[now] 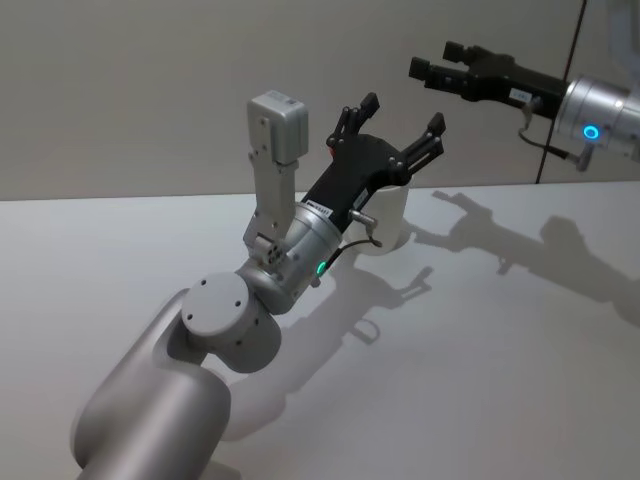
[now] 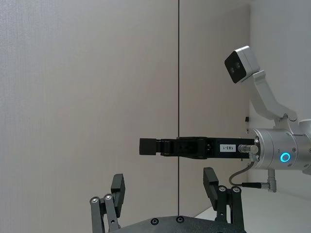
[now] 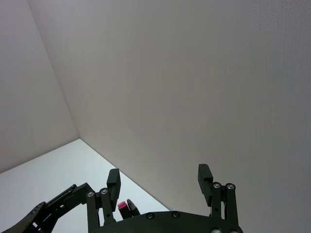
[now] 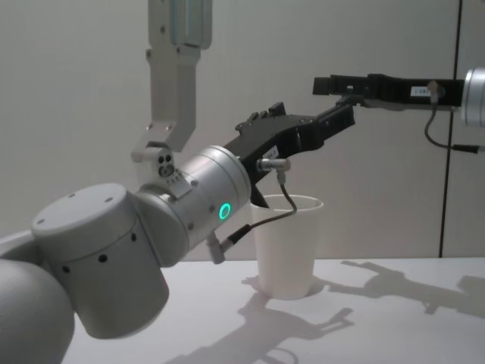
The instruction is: Place the pen into the pen holder.
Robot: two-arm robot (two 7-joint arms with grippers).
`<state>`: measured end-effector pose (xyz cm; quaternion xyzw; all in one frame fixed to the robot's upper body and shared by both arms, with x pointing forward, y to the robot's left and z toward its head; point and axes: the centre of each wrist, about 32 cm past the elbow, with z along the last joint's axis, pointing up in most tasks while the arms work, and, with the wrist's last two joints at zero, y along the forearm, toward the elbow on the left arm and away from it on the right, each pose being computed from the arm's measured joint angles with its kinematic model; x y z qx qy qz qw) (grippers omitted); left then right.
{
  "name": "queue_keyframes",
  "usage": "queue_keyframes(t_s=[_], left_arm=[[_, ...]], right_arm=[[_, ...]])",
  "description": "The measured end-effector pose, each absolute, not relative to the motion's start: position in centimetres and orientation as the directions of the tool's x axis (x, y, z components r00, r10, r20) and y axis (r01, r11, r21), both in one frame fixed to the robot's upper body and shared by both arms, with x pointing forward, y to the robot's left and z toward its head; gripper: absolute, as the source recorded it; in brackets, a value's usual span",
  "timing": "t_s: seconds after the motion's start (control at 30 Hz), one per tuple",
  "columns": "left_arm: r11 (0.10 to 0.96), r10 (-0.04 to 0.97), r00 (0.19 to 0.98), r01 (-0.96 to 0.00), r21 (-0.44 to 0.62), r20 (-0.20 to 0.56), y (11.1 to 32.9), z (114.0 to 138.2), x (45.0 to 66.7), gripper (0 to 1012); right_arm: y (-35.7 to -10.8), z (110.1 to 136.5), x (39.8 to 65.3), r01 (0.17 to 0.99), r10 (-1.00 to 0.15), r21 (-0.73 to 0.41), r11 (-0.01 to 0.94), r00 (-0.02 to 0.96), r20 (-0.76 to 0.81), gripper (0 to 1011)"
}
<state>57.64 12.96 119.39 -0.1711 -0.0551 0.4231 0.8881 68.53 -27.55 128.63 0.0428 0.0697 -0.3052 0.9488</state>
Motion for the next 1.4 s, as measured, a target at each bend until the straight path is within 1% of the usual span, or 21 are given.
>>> queue_keyframes(t_s=[0.27, 0.47, 0.67, 0.83, 1.0, 1.27, 1.4], left_arm=[[0.578, 0.783, 0.621, -0.746, -0.33, -0.033, 13.6, 119.4, 57.2, 1001], [0.562, 0.81, 0.587, -0.776, -0.286, 0.0, 14.9, 119.4, 56.1, 1001], [0.538, 0.839, 0.542, -0.812, -0.227, 0.052, 16.5, 119.5, 54.6, 1001], [0.523, 0.852, 0.518, -0.829, -0.198, 0.082, 17.2, 119.6, 53.7, 1001], [0.493, 0.869, 0.476, -0.856, -0.153, 0.136, 18.3, 119.9, 52.2, 1001], [0.457, 0.88, 0.43, -0.883, -0.107, 0.203, 19.3, 120.2, 50.2, 1001], [0.444, 0.881, 0.415, -0.891, -0.094, 0.228, 19.6, 120.4, 49.6, 1001]], right_arm=[[-27.4, 128.1, 68.1, 0.597, -0.586, 0.034, 0.802, 0.796, -0.155, 1001], [-27.2, 127.0, 67.2, 0.621, -0.612, 0.025, 0.784, 0.778, -0.144, 1002], [-26.8, 125.6, 65.8, 0.653, -0.647, 0.015, 0.757, 0.752, -0.128, 1002], [-26.6, 124.8, 64.9, 0.674, -0.669, 0.01, 0.738, 0.734, -0.117, 1001], [-26.4, 123.8, 63.7, 0.699, -0.695, 0.004, 0.715, 0.712, -0.105, 1001], [-26.1, 122.7, 62.0, 0.732, -0.729, 0.0, 0.681, 0.679, -0.086, 1002], [-25.9, 122.1, 61.0, 0.749, -0.747, -0.002, 0.663, 0.661, -0.077, 1001]])
